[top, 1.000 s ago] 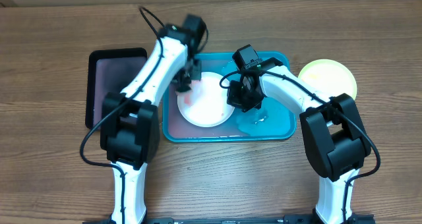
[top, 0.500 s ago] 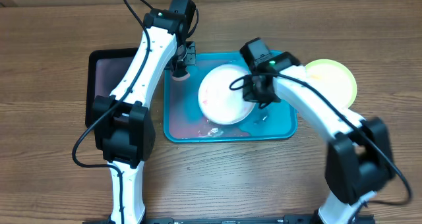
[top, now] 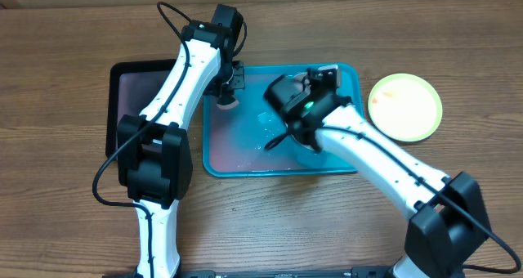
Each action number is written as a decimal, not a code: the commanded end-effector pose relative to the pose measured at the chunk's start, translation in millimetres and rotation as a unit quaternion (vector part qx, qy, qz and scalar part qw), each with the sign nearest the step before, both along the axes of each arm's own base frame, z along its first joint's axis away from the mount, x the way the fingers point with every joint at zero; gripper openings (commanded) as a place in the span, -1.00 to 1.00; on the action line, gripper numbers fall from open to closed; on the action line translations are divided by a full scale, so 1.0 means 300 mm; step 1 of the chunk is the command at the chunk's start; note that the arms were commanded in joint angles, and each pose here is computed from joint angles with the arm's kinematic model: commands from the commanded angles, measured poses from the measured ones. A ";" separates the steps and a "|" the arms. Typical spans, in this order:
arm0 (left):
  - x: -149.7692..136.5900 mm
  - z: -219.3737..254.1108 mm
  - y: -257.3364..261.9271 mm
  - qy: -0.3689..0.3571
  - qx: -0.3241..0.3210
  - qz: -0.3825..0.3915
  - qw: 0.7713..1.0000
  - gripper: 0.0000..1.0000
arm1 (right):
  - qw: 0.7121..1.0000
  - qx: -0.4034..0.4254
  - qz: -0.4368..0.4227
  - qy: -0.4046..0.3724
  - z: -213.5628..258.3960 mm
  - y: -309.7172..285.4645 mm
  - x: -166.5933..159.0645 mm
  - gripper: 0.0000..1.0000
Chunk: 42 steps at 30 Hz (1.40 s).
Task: Clean dirty plates on tray and stack at the side
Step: 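Lift the sponge away and raise the white plate with right gripper, then carry the white plate right and lower it onto the plate stack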
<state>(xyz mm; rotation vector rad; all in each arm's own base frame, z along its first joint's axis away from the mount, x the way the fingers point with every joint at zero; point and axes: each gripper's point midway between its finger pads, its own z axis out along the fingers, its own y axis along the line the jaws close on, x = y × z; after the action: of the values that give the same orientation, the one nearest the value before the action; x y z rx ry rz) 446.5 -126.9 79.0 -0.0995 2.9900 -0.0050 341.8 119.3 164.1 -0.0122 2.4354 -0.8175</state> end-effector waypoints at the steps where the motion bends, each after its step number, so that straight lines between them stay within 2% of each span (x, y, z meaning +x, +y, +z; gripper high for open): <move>1: -0.001 0.002 -0.007 0.000 -0.005 -0.010 1.000 -0.90 | 0.986 -0.067 -0.022 -0.153 0.198 -0.018 0.018 -0.93; 8: 0.000 0.002 -0.007 0.000 -0.005 -0.010 1.000 -0.89 | 0.980 -0.091 -0.009 -0.178 0.236 0.004 -0.028 -0.93; 19: -0.001 0.002 -0.007 0.000 -0.005 -0.010 1.000 -0.90 | 0.971 -0.128 -0.001 -0.201 0.284 -0.010 -0.023 -0.93; 25: -0.001 0.002 -0.007 0.000 -0.005 -0.010 1.000 -0.91 | 0.970 -0.120 -0.008 -0.210 0.285 -0.011 -0.023 -0.93; 30: 0.000 0.002 -0.007 0.000 -0.005 -0.010 1.000 -0.91 | 0.981 -0.016 -0.073 -0.181 0.179 -0.023 -0.032 -0.93; 32: -0.001 0.003 -0.007 0.000 -0.005 -0.011 1.000 -0.92 | 0.985 0.038 -0.100 -0.133 0.102 -0.028 -0.024 -0.93; 36: 0.002 0.003 -0.008 -0.002 -0.006 -0.010 1.000 -0.91 | 0.988 0.127 -0.080 -0.022 -0.018 -0.014 0.035 -0.93; 38: 0.003 0.002 -0.007 -0.002 -0.005 -0.010 1.000 -0.92 | 0.980 0.183 -0.068 0.025 -0.063 -0.017 0.069 -0.93; 42: 0.002 0.003 -0.008 -0.002 -0.005 -0.011 1.000 -0.91 | 0.947 0.304 -0.066 0.084 -0.113 -0.078 0.129 -0.93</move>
<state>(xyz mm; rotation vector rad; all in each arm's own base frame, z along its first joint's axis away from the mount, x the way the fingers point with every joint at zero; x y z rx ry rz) 447.1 -127.9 79.1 -0.0985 2.9881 -0.0125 377.3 85.3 134.2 0.4254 2.5938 -0.4432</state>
